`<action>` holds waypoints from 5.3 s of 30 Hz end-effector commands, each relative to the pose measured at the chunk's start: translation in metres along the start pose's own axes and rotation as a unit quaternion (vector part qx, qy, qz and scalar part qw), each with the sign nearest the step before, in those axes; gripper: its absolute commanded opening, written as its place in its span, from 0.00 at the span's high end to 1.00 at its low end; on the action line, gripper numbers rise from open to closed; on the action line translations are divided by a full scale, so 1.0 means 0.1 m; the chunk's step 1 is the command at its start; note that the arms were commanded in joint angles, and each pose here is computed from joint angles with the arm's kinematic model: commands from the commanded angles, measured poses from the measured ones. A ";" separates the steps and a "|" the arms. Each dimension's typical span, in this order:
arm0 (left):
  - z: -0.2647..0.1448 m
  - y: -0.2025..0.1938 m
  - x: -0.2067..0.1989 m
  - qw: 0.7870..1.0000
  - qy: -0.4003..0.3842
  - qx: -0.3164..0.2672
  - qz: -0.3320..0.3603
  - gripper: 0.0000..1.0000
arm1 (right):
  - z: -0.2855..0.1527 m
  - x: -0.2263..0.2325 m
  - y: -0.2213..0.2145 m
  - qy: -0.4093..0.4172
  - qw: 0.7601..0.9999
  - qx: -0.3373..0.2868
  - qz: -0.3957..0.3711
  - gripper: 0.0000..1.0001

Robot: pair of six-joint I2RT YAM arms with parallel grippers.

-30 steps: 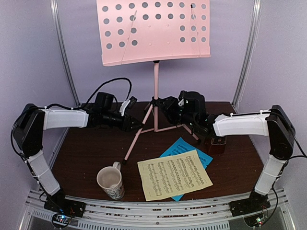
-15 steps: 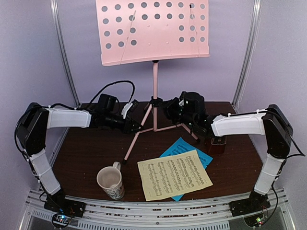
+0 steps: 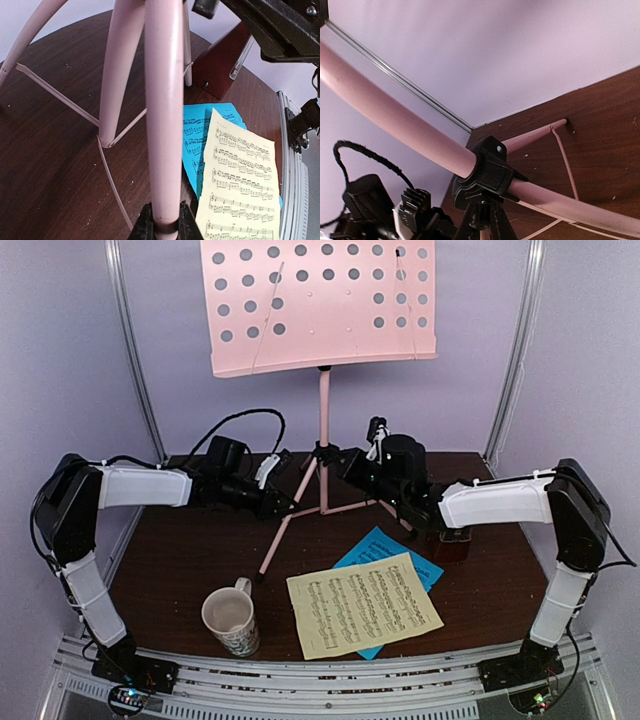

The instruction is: Pack up the instrument practice props

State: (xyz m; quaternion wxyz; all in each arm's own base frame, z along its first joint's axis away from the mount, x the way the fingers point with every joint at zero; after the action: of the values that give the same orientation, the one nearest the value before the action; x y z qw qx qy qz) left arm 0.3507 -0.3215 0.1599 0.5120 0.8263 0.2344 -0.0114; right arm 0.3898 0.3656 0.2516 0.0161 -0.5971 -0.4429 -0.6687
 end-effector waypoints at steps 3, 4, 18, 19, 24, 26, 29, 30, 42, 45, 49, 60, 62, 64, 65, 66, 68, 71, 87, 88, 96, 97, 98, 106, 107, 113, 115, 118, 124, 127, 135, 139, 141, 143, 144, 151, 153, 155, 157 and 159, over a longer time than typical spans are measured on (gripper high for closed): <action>0.02 0.12 0.07 1.000 0.017 -0.013 0.015 1.00 | -0.09 -0.05 -0.20 -0.095 0.939 0.025 -0.329 1.00; 0.02 0.12 0.07 1.000 0.017 -0.013 0.014 1.00 | -0.10 -0.05 -0.21 -0.105 0.926 0.028 -0.363 1.00; 0.01 0.14 0.08 1.000 0.022 -0.013 0.009 1.00 | -0.11 0.17 -0.59 -0.208 0.538 0.006 -0.817 1.00; 0.01 0.14 0.08 1.000 0.022 -0.013 0.009 1.00 | -0.10 0.16 -0.62 -0.212 0.516 0.003 -0.830 1.00; 0.00 0.14 0.08 1.000 0.023 -0.014 0.008 1.00 | -0.16 0.37 -0.59 -0.185 0.564 -0.039 -0.804 0.78; 0.00 0.14 0.08 1.000 0.024 -0.014 0.009 1.00 | -0.24 0.55 -0.52 -0.152 0.636 -0.048 -0.755 0.66; -0.01 0.16 0.08 1.000 0.026 -0.015 0.008 1.00 | -0.36 0.66 -0.50 -0.106 0.726 -0.045 -0.678 0.39; -0.01 0.16 0.08 1.000 0.026 -0.015 0.009 1.00 | -0.40 0.68 -0.48 -0.096 0.754 -0.044 -0.648 0.33; -0.04 0.18 0.09 0.999 0.036 -0.014 0.011 1.00 | -0.33 -0.03 -0.20 -0.018 0.999 0.032 -0.036 0.24; -0.04 0.18 0.10 0.999 0.038 -0.014 0.011 1.00 | -0.26 0.03 -0.19 0.008 0.998 0.048 0.038 0.27; -0.04 0.18 0.10 0.999 0.038 -0.013 0.011 1.00 | -0.16 0.07 -0.14 0.006 0.996 0.047 0.077 0.28; -0.04 0.17 0.09 0.999 0.037 -0.012 0.010 1.00 | -0.02 -0.06 -0.04 0.042 0.977 0.018 0.209 0.34; -0.04 0.17 0.09 0.999 0.037 -0.012 0.010 1.00 | 0.01 -0.05 -0.01 0.048 0.974 0.013 0.220 0.36; -0.04 0.17 0.09 0.999 0.037 -0.012 0.010 1.00 | 0.04 -0.06 0.01 0.049 0.972 0.010 0.228 0.42; -0.04 0.17 0.09 0.999 0.037 -0.012 0.010 1.00 | 0.04 -0.06 0.02 0.051 0.971 0.009 0.231 0.47; -0.04 0.17 0.09 0.999 0.037 -0.012 0.010 1.00 | 0.05 -0.06 0.02 0.052 0.971 0.008 0.233 0.53; -0.04 0.17 0.09 0.999 0.037 -0.012 0.010 1.00 | 0.04 -0.07 0.04 0.051 0.971 0.005 0.235 0.65; -0.04 0.17 0.10 0.999 0.038 -0.011 0.010 1.00 | 0.02 -0.10 0.03 0.047 0.970 0.005 0.237 0.80; -0.03 0.16 0.09 0.999 0.037 -0.010 0.009 1.00 | -0.16 0.02 -0.21 -0.063 0.970 -0.017 -0.234 1.00; -0.04 0.16 0.10 0.999 0.038 -0.010 0.008 1.00 | -0.17 0.02 -0.26 -0.082 0.954 -0.011 -0.289 1.00; -0.03 0.15 0.09 0.999 0.035 -0.009 0.006 1.00 | -0.25 0.07 -0.36 -0.180 0.730 0.010 -0.659 1.00; -0.03 0.15 0.10 0.999 0.036 -0.009 0.005 1.00 | -0.24 0.07 -0.37 -0.190 0.700 0.013 -0.688 1.00; -0.03 0.16 0.09 0.999 0.034 -0.010 0.006 1.00 | -0.23 0.07 -0.36 -0.204 0.658 0.017 -0.725 1.00; -0.04 0.17 0.09 0.999 0.036 -0.010 0.007 1.00 | -0.19 0.32 -0.29 -0.210 0.614 -0.021 -0.760 0.76; -0.04 0.17 0.09 0.999 0.036 -0.010 0.007 1.00 | -0.23 0.40 -0.27 -0.190 0.647 -0.026 -0.738 0.67; -0.05 0.17 0.09 0.999 0.037 -0.010 0.007 1.00 | -0.50 0.62 -0.19 -0.066 0.832 -0.029 -0.550 0.29; -0.05 0.17 0.09 0.999 0.037 -0.010 0.007 1.00 | -0.56 0.55 -0.12 -0.038 0.900 -0.026 -0.433 0.27; -0.05 0.17 0.09 0.999 0.039 -0.010 0.007 1.00 | -0.58 0.31 0.02 -0.023 0.965 -0.023 -0.260 0.27; -0.04 0.16 0.09 0.999 0.039 -0.009 0.006 1.00 | -0.50 -0.10 0.06 -0.025 0.999 0.002 0.039 0.30; -0.04 0.16 0.10 0.999 0.039 -0.009 0.006 1.00 | -0.43 -0.01 0.01 0.004 0.995 0.016 0.099 0.31; -0.04 0.16 0.09 0.999 0.037 -0.009 0.006 1.00 | -0.34 -0.04 -0.02 0.022 0.973 0.005 0.232 0.35; -0.04 0.16 0.09 0.999 0.038 -0.009 0.005 1.00 | -0.31 -0.07 0.00 0.026 0.964 -0.008 0.266 0.37; -0.04 0.16 0.08 0.999 0.037 -0.009 0.005 1.00 | -0.27 -0.05 0.01 0.031 0.962 -0.009 0.273 0.38; -0.04 0.16 0.09 0.999 0.037 -0.009 0.005 1.00 | -0.22 -0.03 -0.01 0.032 0.961 -0.004 0.275 0.41; -0.04 0.16 0.09 0.999 0.037 -0.008 0.005 1.00 | -0.20 -0.02 -0.02 0.033 0.960 -0.002 0.278 0.42; -0.03 0.15 0.09 0.999 0.037 -0.008 0.004 1.00 | -0.14 -0.03 -0.06 0.034 0.958 0.005 0.284 0.65; -0.03 0.15 0.09 0.999 0.037 -0.008 0.004 1.00 | -0.14 -0.04 -0.06 0.033 0.959 0.003 0.281 0.79; -0.03 0.15 0.09 0.999 0.036 -0.007 0.004 1.00 | -0.16 -0.05 -0.06 0.031 0.960 0.000 0.278 0.90; -0.03 0.15 0.09 0.999 0.037 -0.008 0.004 1.00 | -0.18 -0.06 -0.07 0.027 0.961 -0.002 0.274 0.97; -0.03 0.15 0.09 0.999 0.037 -0.007 0.004 1.00 | -0.19 -0.06 -0.06 0.025 0.966 -0.006 0.259 1.00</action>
State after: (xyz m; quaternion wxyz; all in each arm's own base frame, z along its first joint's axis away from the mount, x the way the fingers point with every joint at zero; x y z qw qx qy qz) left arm 0.3449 -0.3289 0.1601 0.5031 0.8353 0.2215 -0.0067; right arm 0.3754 0.3548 0.2428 0.2140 -0.6777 -0.2601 -0.6537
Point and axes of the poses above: each gripper's point midway between its finger pads, its own z axis out along the fingers, its own x axis along the line the jaws close on, y = z × x, the point moved 2 cm from there along -z, back along the fingers, and after that the axes turned 6 degrees about z, right-handed, at the moved point
